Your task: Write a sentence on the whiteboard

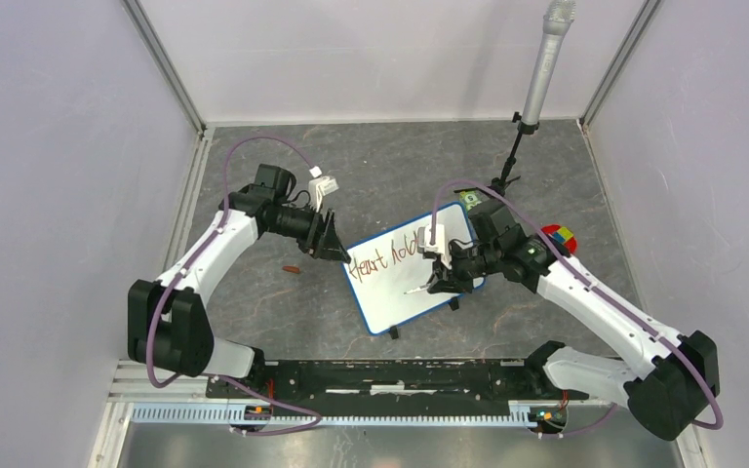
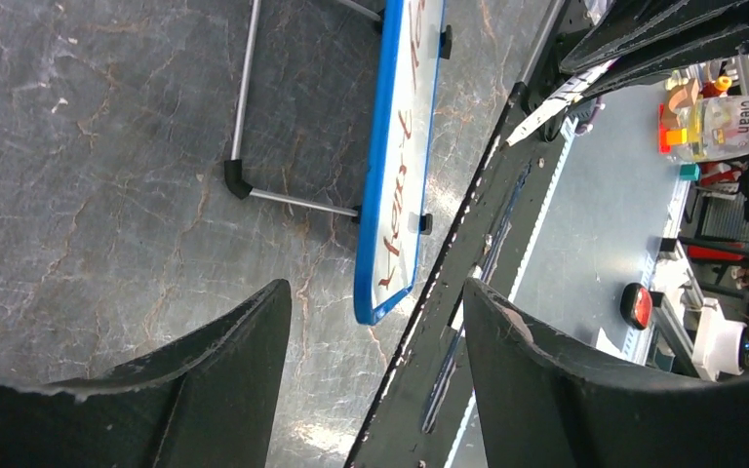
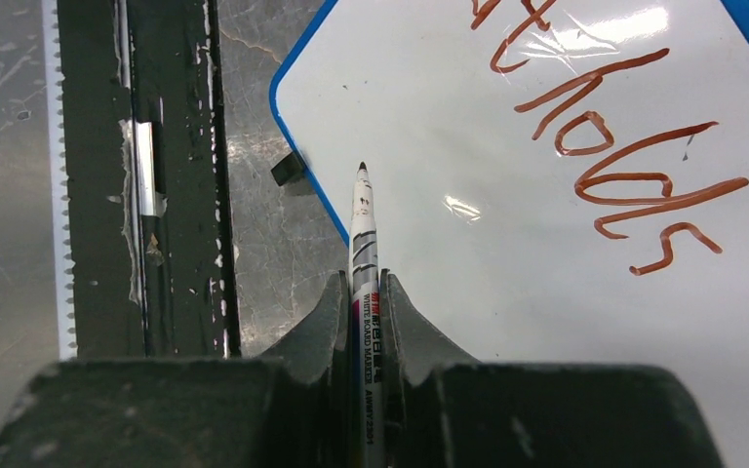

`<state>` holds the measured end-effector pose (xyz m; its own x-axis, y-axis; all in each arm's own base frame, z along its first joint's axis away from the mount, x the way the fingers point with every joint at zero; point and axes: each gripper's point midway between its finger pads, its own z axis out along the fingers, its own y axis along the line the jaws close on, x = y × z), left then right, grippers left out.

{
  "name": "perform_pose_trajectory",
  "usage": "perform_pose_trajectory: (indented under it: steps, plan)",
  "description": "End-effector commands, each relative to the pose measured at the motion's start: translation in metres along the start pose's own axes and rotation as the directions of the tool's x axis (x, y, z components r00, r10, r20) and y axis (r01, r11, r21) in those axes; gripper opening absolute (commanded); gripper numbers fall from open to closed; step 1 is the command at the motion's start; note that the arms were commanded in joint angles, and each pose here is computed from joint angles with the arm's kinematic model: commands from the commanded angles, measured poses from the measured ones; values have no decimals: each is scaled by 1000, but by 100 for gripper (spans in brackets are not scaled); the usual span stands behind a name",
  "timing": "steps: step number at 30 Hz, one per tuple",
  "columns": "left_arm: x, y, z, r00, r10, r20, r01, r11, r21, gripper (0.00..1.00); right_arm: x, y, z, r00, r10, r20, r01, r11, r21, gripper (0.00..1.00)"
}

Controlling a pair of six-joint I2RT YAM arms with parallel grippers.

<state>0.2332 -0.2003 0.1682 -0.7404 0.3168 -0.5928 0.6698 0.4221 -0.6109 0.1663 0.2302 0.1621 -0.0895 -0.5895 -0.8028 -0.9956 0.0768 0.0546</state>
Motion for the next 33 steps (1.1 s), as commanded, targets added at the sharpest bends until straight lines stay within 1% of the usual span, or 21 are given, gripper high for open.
perform_pose_trajectory:
  steps: [1,6,9,15,21,25,31,33]
  plan:
    - [-10,-4,-2,998,17,63,-17,1000,9,71,-12,-14,5,998,-35,45,31,996,80,0]
    - [-1,2,4,999,-8,40,8,1000,18,71,-12,-10,17,998,-42,41,40,997,62,0]
    - [3,2,7,999,-26,27,25,999,42,69,-8,-11,21,998,-52,31,49,996,74,0]
    - [4,1,13,999,-36,-2,36,997,70,61,-14,-14,28,997,-52,55,47,995,89,0]
    - [7,0,18,999,-35,-23,37,996,79,55,-27,-16,36,996,-56,76,48,993,104,0]
    - [5,-1,20,999,-40,-27,42,995,86,48,-32,-12,45,995,-66,78,58,994,97,0]
    - [4,4,23,997,-60,-39,63,995,75,27,-42,2,57,991,-101,82,97,994,48,0]
    - [4,5,24,997,-66,-43,69,995,76,23,-45,5,61,990,-115,81,112,993,38,0]
